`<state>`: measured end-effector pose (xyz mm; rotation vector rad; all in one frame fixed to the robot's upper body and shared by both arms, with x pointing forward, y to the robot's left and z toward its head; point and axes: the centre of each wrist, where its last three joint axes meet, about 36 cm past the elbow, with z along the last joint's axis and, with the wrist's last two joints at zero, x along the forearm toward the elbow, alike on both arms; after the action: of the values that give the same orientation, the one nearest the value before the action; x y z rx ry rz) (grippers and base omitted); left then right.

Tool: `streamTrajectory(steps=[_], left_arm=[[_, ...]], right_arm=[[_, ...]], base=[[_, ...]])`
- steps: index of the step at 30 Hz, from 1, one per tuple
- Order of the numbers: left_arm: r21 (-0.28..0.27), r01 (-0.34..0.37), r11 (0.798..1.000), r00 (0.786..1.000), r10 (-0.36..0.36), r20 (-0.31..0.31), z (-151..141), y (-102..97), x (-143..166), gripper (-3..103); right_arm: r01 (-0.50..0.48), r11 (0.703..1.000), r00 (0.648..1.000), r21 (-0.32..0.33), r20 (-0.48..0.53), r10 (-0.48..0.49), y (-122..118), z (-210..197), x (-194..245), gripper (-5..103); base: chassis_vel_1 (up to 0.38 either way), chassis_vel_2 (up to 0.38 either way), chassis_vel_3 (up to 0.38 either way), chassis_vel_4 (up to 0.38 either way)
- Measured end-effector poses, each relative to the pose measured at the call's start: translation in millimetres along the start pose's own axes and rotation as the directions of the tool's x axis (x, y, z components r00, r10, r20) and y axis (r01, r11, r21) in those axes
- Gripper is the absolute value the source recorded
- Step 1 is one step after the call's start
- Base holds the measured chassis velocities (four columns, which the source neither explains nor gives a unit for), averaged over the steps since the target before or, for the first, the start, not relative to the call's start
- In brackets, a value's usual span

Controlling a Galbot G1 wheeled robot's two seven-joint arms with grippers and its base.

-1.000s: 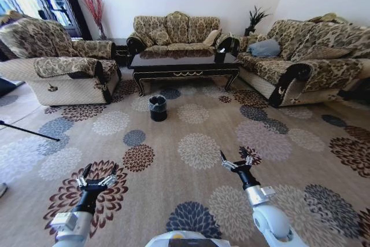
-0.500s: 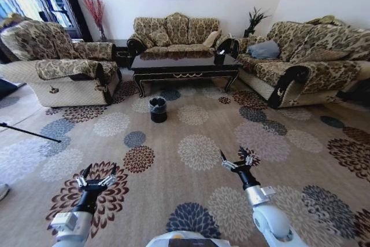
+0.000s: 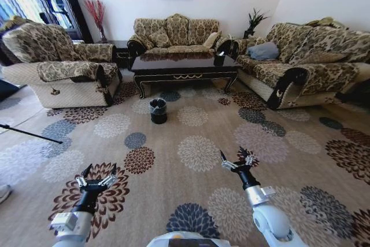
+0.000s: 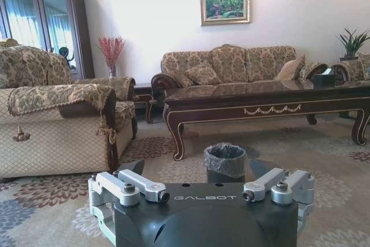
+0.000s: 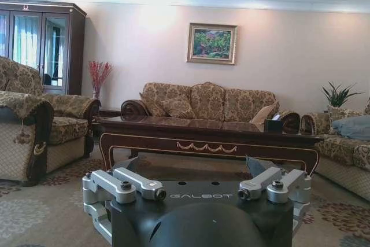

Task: Move to the front of the table and pick up the trash from the floor, then place it into the trash bin.

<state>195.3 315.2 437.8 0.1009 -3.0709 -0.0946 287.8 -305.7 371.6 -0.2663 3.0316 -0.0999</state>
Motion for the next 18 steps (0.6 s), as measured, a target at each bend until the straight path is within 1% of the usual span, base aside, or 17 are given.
streamTrajectory(steps=[18], left_arm=[[0.000, 0.000, 1.000, 1.000, 0.000, 0.000, 0.0, 0.0, 0.0, 100]], right_arm=[[0.000, 1.000, 1.000, 0.000, 0.000, 0.000, 0.0, 0.0, 0.0, 100]], base=[[0.000, 0.000, 0.000, 0.000]])
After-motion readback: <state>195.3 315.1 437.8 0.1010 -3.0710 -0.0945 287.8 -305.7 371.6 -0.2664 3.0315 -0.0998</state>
